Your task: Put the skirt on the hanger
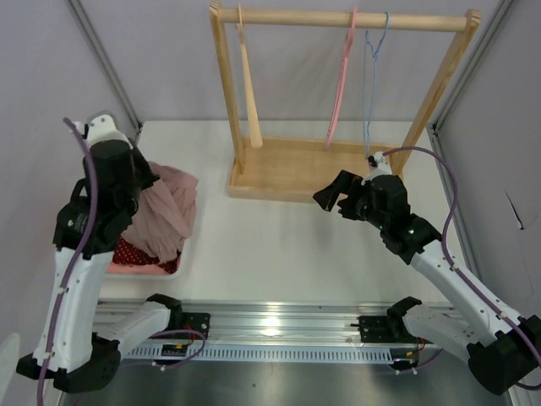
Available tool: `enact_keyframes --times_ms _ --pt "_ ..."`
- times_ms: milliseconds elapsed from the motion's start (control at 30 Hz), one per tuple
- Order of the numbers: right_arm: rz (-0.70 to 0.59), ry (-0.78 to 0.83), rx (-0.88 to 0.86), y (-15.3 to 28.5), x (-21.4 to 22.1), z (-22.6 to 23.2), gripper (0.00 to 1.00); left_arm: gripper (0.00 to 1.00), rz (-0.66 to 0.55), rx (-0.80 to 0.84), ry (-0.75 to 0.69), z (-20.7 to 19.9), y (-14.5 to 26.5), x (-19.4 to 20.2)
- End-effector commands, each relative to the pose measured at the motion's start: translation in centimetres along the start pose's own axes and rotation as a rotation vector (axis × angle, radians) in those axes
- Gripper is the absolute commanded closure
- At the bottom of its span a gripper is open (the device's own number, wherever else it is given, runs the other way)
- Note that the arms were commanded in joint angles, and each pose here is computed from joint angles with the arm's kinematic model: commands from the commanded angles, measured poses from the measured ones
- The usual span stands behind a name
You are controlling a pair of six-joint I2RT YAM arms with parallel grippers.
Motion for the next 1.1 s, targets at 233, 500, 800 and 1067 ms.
enact_keyframes --times_ms 233,500,800,1067 --pt "-0.054 0.056 -0.051 0.7 -2.8 3.2 0.01 1.0 -0.244 0.713 0.055 -4.7 9.6 -6.5" --pt "-0.091 0.071 -0.048 1.5 -3.8 4.0 0.01 1.0 -0.27 1.08 0.009 -8.7 12.1 -6.4" --pt "-0.103 0.082 -0.051 2.5 -4.3 4.5 0.01 1.0 -0.276 1.227 0.034 -13.1 13.7 -7.5" --pt "-0.128 0.087 -0.003 3.2 -4.3 3.7 0.01 1.0 -0.207 1.255 0.021 -15.6 12.8 -5.7"
Point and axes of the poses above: each gripper's point midway between its finger pads, its own y axis back along the fingers, its own z axis along the line the jaws close on, x = y × z, the point moved 6 cm from there along y, back along the fingers, and after that the axes turned 9 degrees about -y, right-handed, at the moved point
